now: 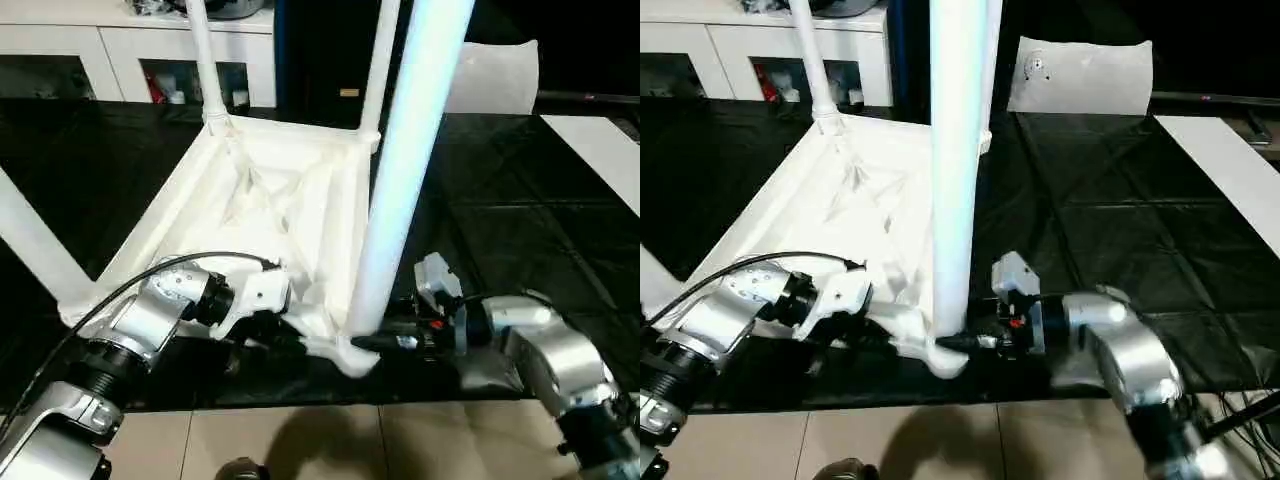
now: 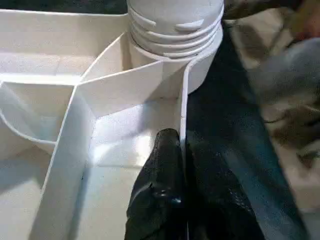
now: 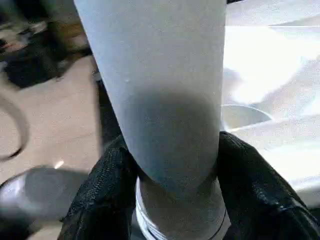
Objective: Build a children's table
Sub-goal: Rotate leg to tighten
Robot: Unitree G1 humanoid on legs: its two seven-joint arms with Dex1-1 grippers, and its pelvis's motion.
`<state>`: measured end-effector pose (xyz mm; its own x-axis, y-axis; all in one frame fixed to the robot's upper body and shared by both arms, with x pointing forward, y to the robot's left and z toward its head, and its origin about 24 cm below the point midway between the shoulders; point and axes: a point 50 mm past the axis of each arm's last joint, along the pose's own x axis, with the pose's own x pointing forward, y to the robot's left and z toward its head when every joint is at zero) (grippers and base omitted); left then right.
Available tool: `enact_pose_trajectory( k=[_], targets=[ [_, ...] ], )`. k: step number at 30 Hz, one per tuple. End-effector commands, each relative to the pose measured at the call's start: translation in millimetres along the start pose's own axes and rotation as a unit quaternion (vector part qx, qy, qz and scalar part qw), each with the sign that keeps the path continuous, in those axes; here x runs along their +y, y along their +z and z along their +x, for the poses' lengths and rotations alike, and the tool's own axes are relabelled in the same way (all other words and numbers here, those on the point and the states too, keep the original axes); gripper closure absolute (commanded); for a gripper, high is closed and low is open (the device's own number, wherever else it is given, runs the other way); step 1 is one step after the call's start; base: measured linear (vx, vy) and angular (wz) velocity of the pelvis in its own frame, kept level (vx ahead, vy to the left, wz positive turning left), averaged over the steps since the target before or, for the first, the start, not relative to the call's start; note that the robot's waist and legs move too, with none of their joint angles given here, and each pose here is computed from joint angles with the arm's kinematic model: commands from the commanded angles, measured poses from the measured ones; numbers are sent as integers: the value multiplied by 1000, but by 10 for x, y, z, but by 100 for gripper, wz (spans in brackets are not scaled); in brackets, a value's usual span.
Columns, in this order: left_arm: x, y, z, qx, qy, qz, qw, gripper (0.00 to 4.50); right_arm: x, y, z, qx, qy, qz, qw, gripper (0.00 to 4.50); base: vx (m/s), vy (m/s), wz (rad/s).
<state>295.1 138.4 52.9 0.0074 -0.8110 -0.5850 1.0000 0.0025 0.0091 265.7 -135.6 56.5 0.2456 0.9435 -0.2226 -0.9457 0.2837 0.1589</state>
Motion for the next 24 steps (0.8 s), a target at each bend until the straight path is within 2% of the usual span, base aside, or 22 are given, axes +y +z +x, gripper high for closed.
enact_pose_trajectory(
  k=[1, 6, 7, 9, 12, 14, 16, 18, 19, 21, 22, 24],
  targets=[
    [112, 154, 144, -25, 56, -16, 998, 450, 16, -43, 181, 12, -35, 10, 999, 252, 0, 0, 0],
    [258, 331, 326, -56, 133, -72, 987, 450, -36, -1, 473, -16, -124, 62, 990, 254, -11, 2, -2],
    [258, 331, 326, -56, 133, -72, 987, 450, -36, -1, 473, -16, -124, 62, 990, 254, 0, 0, 0],
    [323, 428, 427, -68, 174, -100, 977, 450, -88, 48, 637, -22, -175, 80, 981, 254, 0, 0, 0],
    [369, 509, 490, -76, 207, -114, 969, 450, -143, 70, 750, -17, -218, 96, 971, 254, 0, 0, 0],
    [378, 545, 521, -70, 221, -103, 967, 450, -154, 79, 810, -7, -238, 97, 966, 254, 0, 0, 0],
    [374, 547, 532, -64, 224, -99, 967, 450, -147, 93, 829, -11, -241, 95, 966, 254, 0, 0, 0],
    [366, 533, 524, -60, 223, -97, 968, 450, -138, 101, 817, -19, -239, 93, 966, 198, 0, 0, 0],
    [350, 504, 495, -53, 219, -89, 970, 450, -137, 98, 766, -26, -240, 88, 966, 185, 0, 0, 0],
    [343, 481, 473, -49, 218, -85, 971, 450, -145, 87, 722, -30, -244, 86, 966, 185, 0, 0, 0],
    [339, 458, 449, -48, 216, -83, 972, 450, -151, 80, 679, -34, -244, 81, 966, 147, 0, 0, 0],
    [321, 421, 378, -56, 207, -71, 974, 450, -159, 81, 548, -48, -239, 65, 968, 139, 0, 0, 0]
  ],
)
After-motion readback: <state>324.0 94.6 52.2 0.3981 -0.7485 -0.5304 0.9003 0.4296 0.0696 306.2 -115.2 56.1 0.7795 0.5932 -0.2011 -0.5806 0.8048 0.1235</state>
